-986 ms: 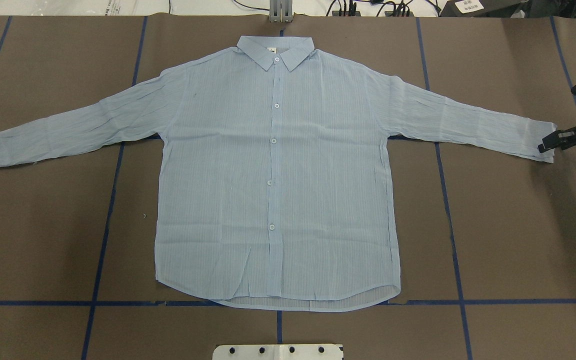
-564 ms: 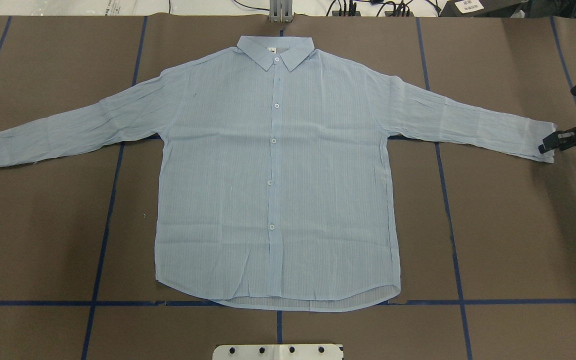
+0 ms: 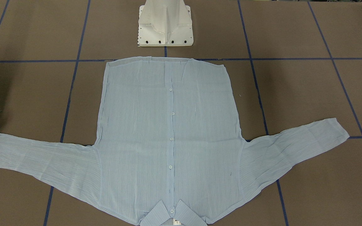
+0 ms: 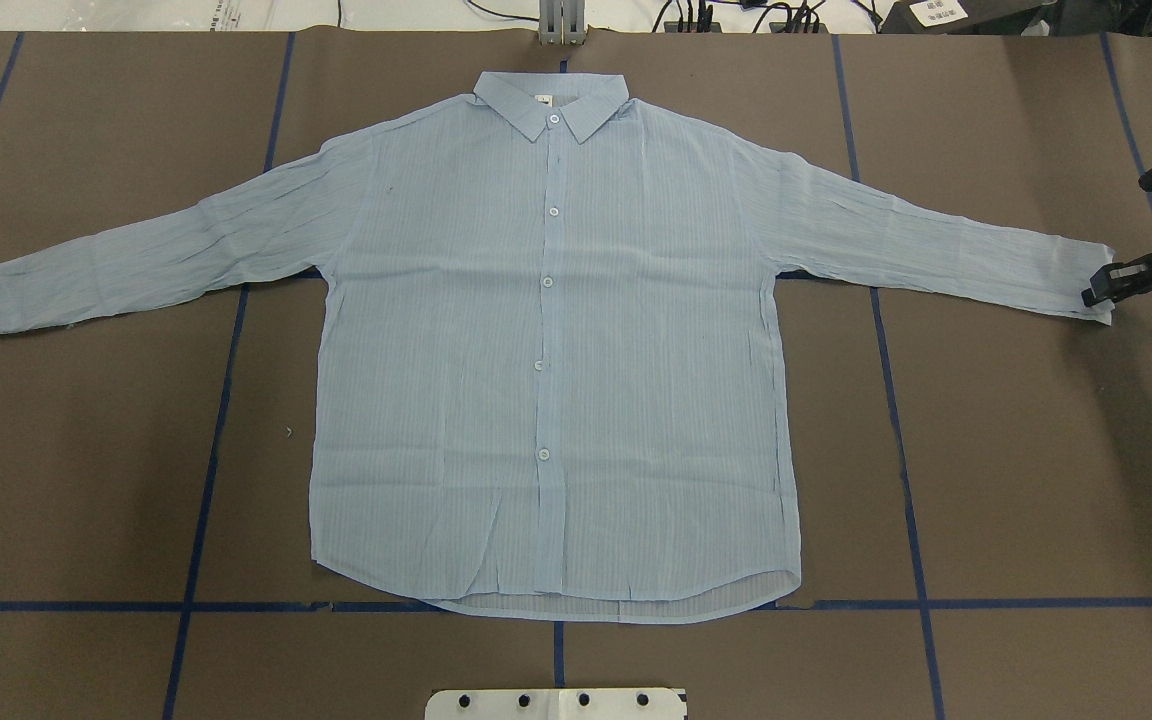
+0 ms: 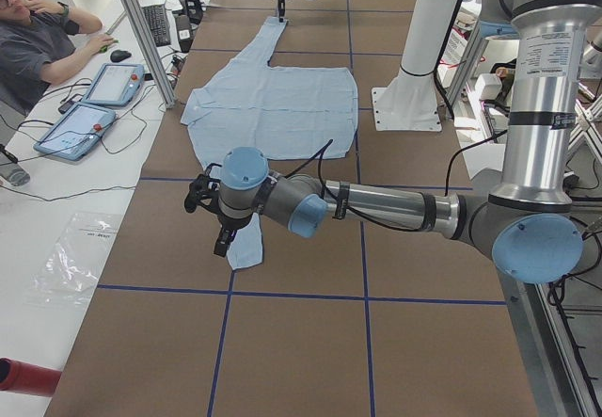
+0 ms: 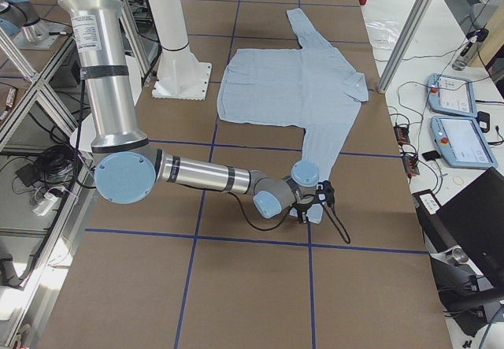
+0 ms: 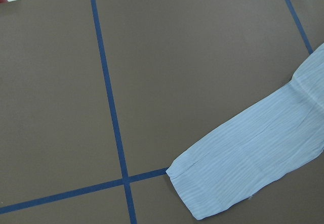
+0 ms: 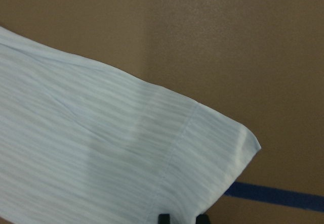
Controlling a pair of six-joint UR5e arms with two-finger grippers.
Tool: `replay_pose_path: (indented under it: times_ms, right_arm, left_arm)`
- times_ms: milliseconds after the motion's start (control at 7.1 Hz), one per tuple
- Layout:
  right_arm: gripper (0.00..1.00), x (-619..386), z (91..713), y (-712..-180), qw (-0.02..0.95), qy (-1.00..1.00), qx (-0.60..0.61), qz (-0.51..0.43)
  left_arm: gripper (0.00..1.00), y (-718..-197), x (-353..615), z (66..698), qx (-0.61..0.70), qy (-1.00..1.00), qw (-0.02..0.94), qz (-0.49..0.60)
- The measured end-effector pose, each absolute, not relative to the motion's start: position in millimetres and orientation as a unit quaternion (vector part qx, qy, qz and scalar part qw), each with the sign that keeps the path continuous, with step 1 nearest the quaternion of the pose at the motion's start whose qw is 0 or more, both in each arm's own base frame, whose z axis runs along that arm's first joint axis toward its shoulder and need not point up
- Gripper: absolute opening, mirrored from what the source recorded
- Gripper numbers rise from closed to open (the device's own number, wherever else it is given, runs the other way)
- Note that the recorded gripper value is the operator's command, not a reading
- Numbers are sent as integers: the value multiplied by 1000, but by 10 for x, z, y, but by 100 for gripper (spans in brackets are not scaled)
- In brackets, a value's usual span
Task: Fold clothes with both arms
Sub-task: 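Lower the right gripper onto the sleeve cuff nearest it and grasp, then lift the cuff with the right gripper and carry it across the shirt body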
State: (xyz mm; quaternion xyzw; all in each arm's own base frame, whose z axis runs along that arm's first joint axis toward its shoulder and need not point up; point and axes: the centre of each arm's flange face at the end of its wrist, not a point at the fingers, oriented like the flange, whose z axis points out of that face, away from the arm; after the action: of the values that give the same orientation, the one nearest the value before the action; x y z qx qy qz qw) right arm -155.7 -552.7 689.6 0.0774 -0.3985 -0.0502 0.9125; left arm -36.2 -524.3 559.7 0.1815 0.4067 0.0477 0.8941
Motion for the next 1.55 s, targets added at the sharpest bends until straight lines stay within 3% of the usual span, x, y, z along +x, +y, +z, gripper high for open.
replay_pose_path:
  times_ms: [423,845,1550]
  right_arm:
    - [0,-1467,6602,-5613,905,-410,104,-52]
    - [0,-1106,5709,-5733,861,-485,142,-59]
    - [0,-2104,2596,-6142,821,-565,80,-5]
  left_arm:
    - [99,-5244,-362,5600,181,407,894,47]
    - [99,-5245,-362,5596,181,407,894,47]
    - [99,-5244,-362,5591,182,406,894,48]
